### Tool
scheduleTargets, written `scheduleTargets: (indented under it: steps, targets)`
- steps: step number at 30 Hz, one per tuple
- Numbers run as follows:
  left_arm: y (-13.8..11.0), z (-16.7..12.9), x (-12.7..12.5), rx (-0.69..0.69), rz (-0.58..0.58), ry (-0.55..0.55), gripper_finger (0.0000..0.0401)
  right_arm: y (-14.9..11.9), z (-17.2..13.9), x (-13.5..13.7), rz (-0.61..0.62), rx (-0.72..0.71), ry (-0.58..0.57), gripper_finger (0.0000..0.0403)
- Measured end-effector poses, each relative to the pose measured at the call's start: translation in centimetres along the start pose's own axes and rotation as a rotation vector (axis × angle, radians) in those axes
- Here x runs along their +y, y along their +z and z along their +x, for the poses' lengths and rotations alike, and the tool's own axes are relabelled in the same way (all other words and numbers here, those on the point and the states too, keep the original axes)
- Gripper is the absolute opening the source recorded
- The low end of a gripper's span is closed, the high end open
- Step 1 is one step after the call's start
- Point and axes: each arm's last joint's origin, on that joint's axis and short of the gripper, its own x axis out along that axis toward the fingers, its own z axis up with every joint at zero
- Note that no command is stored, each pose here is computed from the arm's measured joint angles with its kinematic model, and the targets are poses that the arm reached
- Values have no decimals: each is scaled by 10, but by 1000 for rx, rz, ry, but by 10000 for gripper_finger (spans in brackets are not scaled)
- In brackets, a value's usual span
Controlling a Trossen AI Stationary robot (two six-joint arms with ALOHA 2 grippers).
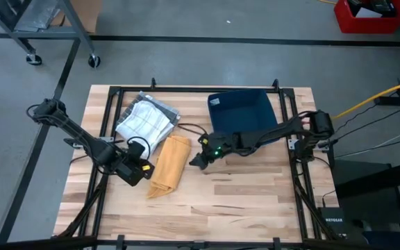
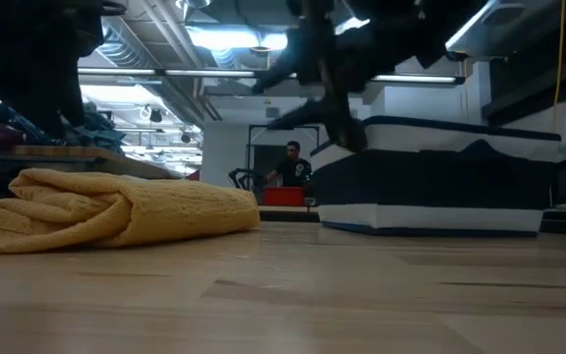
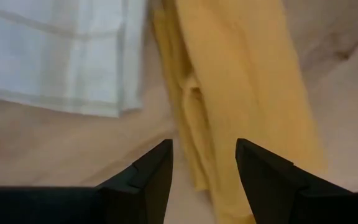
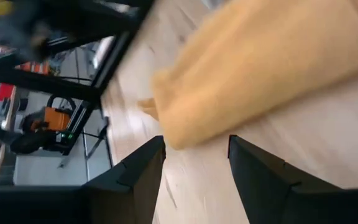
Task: Fold towel
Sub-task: Stack the yellow towel on top of the white towel
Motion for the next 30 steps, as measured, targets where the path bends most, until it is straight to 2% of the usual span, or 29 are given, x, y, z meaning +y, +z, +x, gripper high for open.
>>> scheduleTargets:
  steps: [5,9,13,17,24,30]
  targets:
    - [-4,6,-9,21,-59,-30,169,-14,18,-11,106,47,-41,186]
    - [-10,16,-12,23,-51,13,169,-21,28,-18,113,68,-64,186]
    - [-15,25,-14,22,-92,60,169,-25,36,-27,121,84,-92,186]
    - [-22,34,-16,52,-114,99,169,-28,42,-33,173,88,-113,186]
    - [-30,51,-30,58,-122,53,169,-31,53,-35,203,17,-85,186]
    - [-30,63,-31,46,-129,92,169,-36,66,-38,256,6,-108,186]
